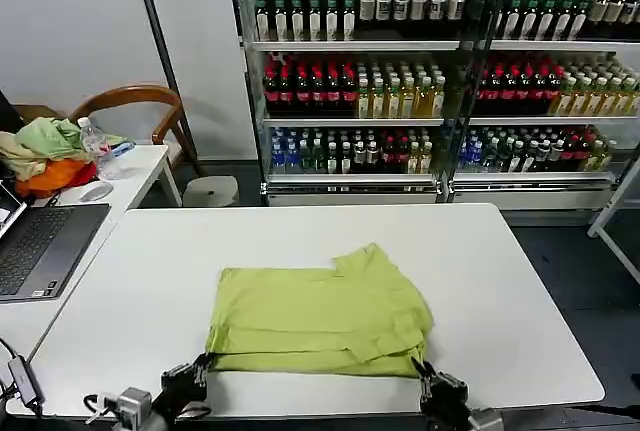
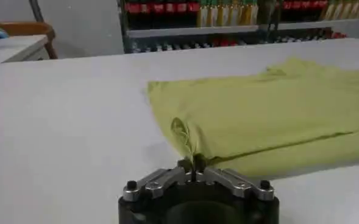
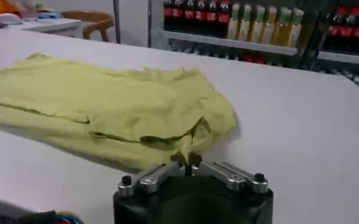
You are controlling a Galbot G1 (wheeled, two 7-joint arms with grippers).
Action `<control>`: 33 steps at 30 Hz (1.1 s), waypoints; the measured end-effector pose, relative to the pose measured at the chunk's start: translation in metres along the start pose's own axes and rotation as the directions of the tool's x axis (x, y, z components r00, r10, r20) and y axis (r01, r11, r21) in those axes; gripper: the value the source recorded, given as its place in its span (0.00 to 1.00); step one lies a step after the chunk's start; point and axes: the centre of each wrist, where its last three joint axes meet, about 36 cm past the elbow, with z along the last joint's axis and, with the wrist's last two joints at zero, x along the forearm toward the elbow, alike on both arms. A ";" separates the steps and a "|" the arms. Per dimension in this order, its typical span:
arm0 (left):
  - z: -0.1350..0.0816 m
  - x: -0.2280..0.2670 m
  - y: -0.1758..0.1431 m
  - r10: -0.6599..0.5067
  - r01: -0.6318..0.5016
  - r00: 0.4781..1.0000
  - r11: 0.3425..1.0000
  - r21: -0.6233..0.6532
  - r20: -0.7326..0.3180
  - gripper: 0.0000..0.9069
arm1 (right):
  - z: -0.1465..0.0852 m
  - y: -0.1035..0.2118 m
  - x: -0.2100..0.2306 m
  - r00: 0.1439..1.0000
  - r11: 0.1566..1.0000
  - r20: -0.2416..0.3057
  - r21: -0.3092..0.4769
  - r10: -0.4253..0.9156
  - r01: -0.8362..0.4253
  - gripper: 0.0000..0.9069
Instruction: Fold and organize the clothes.
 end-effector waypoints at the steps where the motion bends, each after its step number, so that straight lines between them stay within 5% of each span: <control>1: 0.001 0.002 -0.001 0.000 0.000 1.000 1.000 -0.002 -0.004 0.06 | 0.001 0.001 0.002 1.000 1.000 -0.003 0.004 -0.001 0.001 0.03; 2: 0.003 0.005 -0.002 0.001 -0.001 1.000 1.000 -0.005 -0.007 0.09 | 0.001 0.002 0.004 1.000 1.000 -0.005 0.007 0.000 0.000 0.51; 3: 0.004 0.008 -0.004 0.001 -0.002 1.000 1.000 -0.007 -0.012 1.00 | 0.002 0.001 0.005 1.000 1.000 -0.006 0.012 0.002 -0.002 1.00; 13: 0.001 0.016 -0.011 -0.031 0.031 1.000 0.999 -0.025 -0.005 1.00 | -0.009 -0.012 0.009 0.999 0.998 0.036 0.062 0.027 -0.029 1.00; 19: -0.021 0.018 -0.008 -0.038 0.039 0.998 0.999 -0.024 0.049 1.00 | -0.033 -0.030 0.009 0.996 0.997 0.085 0.069 0.027 -0.033 1.00; 33: -0.066 -0.007 0.020 -0.026 0.032 0.987 0.999 -0.031 0.158 1.00 | -0.087 -0.062 -0.067 0.986 0.996 0.145 -0.055 0.080 -0.073 1.00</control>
